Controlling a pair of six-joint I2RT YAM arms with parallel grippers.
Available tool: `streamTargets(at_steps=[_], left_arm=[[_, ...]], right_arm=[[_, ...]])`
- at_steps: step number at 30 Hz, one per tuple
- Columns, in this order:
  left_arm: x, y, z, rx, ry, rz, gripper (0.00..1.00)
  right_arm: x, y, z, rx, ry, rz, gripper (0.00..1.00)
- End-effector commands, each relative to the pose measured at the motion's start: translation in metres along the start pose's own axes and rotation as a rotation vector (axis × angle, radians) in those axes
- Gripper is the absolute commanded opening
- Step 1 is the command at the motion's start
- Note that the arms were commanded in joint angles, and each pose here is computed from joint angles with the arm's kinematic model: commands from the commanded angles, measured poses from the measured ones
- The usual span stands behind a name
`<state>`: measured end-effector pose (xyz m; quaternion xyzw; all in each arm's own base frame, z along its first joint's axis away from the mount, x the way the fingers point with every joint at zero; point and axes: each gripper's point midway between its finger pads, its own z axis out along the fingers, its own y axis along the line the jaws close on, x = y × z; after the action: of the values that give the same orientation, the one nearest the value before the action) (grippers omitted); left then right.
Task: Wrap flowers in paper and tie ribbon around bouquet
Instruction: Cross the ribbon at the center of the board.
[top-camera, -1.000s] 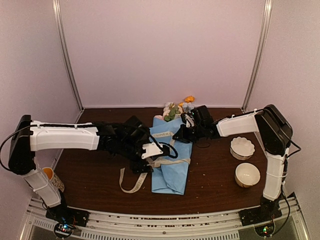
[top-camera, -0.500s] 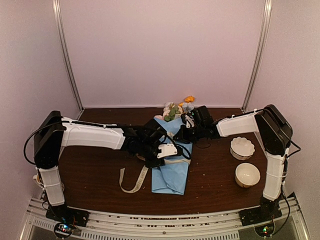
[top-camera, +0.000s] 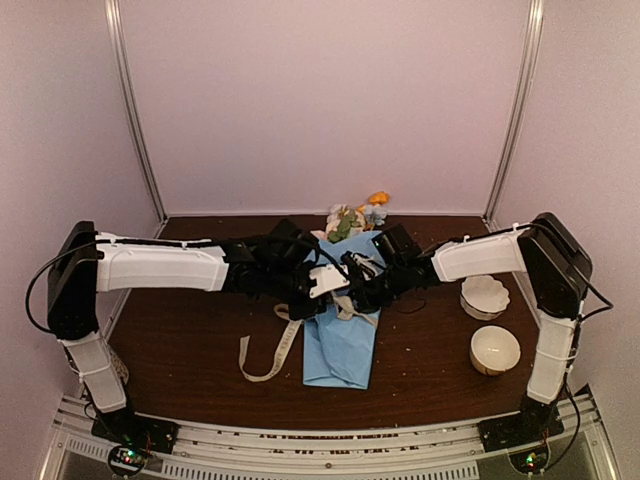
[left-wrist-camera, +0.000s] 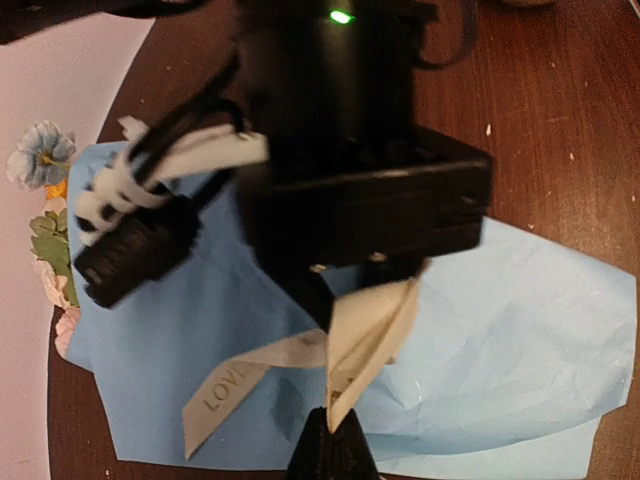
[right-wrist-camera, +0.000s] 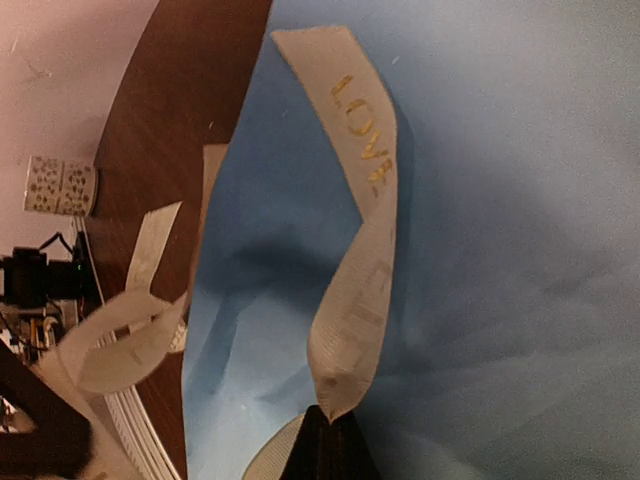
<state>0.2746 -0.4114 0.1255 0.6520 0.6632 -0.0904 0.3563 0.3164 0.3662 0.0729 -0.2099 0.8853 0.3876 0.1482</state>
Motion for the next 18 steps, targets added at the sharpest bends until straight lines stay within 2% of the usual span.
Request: streamTargets(at_steps=[1,5,9,11,18], left_arm=[[-0.033,0.013,-0.026,0.009,-0.173,-0.053,0.00],[-0.033,0.008,-0.025,0.037,-0.181,-0.053,0.00],[-0.035,0.010,-0.024,0.034,-0.185,-0.068,0.00],[-0.034,0.011,-0.024,0.032,-0.187,-0.076,0.00],[-0.028,0.011,-0.015,0.041,-0.169,-0.094,0.00]], right_arm=[[0.048,0.025,-0.017,-0.083,0.166,-0.154,0.00],[0.066,0.028,-0.023,-0.108,0.258,-0.198,0.08],[0.061,0.040,-0.034,-0.146,0.269,-0.251,0.23],[0.048,0.031,-0.041,-0.100,0.235,-0.243,0.34],[-0.001,-0.001,-0.061,0.021,0.044,-0.133,0.42]])
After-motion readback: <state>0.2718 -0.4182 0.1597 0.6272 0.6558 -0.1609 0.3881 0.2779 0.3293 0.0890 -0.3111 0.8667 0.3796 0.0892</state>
